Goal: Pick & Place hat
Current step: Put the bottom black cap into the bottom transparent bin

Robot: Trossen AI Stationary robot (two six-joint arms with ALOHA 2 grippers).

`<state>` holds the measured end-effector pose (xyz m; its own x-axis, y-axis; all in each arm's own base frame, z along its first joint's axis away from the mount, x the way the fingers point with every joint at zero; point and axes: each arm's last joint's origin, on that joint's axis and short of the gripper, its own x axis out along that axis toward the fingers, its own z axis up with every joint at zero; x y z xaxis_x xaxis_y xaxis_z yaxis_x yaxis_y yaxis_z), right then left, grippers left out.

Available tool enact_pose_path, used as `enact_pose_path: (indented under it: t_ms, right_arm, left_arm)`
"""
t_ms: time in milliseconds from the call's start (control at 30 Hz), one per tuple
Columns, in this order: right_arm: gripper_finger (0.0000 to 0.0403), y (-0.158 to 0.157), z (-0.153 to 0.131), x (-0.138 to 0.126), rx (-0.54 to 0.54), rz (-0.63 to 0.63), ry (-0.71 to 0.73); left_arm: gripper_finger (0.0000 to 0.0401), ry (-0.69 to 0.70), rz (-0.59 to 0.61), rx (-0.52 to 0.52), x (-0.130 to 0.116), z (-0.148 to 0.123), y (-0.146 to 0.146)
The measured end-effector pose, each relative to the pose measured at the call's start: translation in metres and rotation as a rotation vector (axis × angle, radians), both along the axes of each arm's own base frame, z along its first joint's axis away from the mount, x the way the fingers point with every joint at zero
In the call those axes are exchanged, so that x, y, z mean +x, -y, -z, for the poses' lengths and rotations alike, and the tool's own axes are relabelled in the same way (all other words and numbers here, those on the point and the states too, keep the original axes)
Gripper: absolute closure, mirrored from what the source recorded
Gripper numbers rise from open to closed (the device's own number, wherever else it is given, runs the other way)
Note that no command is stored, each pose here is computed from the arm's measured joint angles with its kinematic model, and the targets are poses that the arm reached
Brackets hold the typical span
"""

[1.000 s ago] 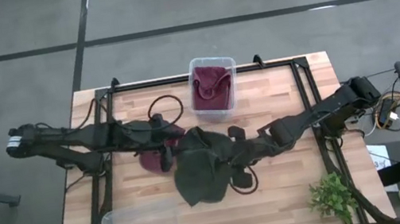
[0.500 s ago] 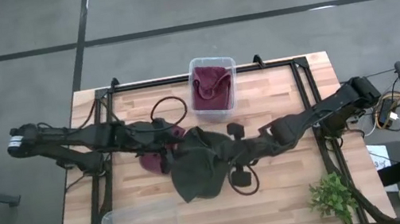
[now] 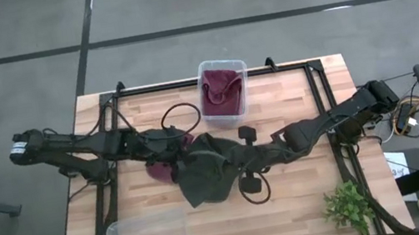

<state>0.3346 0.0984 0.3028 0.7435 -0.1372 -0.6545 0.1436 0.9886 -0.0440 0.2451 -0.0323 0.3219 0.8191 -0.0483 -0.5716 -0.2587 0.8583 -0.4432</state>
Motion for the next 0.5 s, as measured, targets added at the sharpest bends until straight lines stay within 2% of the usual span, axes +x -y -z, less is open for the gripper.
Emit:
enact_pose_path:
  t_ms: [267, 400, 500]
  right_arm:
    - [0.0380, 0.000, 0.000, 0.000, -0.021, -0.016, -0.007]
    - [0.0340, 0.002, 0.001, -0.006, -0.053, -0.011, -0.054]
    - [0.0306, 0.005, 0.003, -0.010, -0.115, 0.012, -0.091]
  left_arm:
    - [0.0397, 0.027, -0.046, -0.106, -0.010, -0.009, 0.002]
    - [0.0399, 0.062, -0.044, -0.174, -0.023, -0.025, 0.004]
    - [0.0399, 0.117, -0.057, -0.232, -0.035, -0.044, 0.003]
